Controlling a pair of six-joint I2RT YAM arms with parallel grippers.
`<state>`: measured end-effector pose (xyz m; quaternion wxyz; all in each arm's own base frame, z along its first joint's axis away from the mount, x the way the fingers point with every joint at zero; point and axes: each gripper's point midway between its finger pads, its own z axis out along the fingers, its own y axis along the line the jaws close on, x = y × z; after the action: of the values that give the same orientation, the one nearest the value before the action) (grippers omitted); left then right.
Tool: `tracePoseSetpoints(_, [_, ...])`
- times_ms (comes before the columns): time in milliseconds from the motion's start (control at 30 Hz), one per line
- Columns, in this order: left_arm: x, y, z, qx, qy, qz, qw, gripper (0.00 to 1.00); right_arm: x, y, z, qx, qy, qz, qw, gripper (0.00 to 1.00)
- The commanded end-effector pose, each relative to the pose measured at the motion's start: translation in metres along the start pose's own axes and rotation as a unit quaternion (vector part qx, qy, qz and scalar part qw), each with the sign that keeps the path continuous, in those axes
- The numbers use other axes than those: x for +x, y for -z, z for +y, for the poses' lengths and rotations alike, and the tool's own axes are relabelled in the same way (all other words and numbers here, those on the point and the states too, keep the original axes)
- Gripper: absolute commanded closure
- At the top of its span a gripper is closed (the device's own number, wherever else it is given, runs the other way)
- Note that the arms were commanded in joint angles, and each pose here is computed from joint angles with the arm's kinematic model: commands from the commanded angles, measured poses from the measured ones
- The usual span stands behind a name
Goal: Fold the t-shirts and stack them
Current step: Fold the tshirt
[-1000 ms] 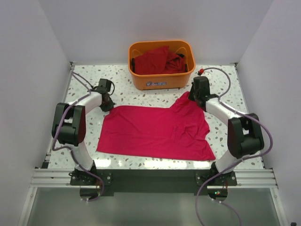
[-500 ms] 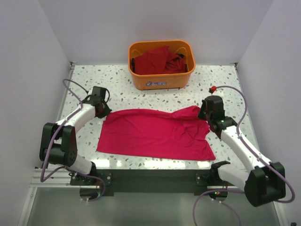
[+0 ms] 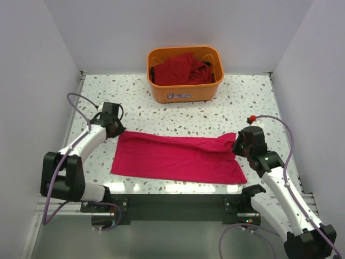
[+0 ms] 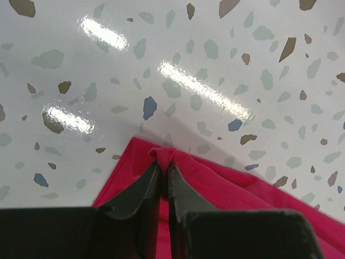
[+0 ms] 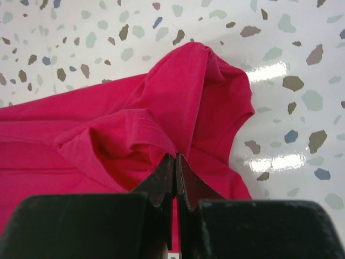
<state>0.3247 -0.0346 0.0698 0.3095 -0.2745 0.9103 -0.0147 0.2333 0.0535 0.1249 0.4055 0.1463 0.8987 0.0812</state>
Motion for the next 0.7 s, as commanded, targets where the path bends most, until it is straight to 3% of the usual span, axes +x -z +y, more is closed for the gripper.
tracePoseSetpoints(0, [-0.041, 0.012, -0.018, 0.017, -0.009, -0.055, 0.998, 0.85, -0.001, 0.010, -0.008, 0.028, 0.003, 0.015, 0.999, 1.00])
tracePoseSetpoints(233, [-0.068, 0.017, -0.028, 0.022, -0.032, -0.092, 0.995, 0.80, -0.004, 0.016, -0.005, 0.019, 0.002, 0.013, 1.000, 1.00])
tracePoseSetpoints(467, [-0.036, -0.004, -0.024, 0.035, -0.033, -0.053, 0.997, 0.80, 0.011, 0.013, 0.000, -0.001, -0.014, 0.030, 0.999, 1.00])
tracePoseSetpoints(533, [-0.029, -0.010, -0.020, 0.028, -0.032, -0.043, 0.998, 0.69, 0.016, 0.011, 0.000, -0.003, -0.012, 0.041, 0.999, 1.00])
tracePoseSetpoints(667, [-0.034, -0.018, -0.027, 0.021, -0.020, -0.036, 0.999, 0.60, 0.019, 0.005, 0.006, -0.014, -0.012, 0.052, 0.998, 1.00])
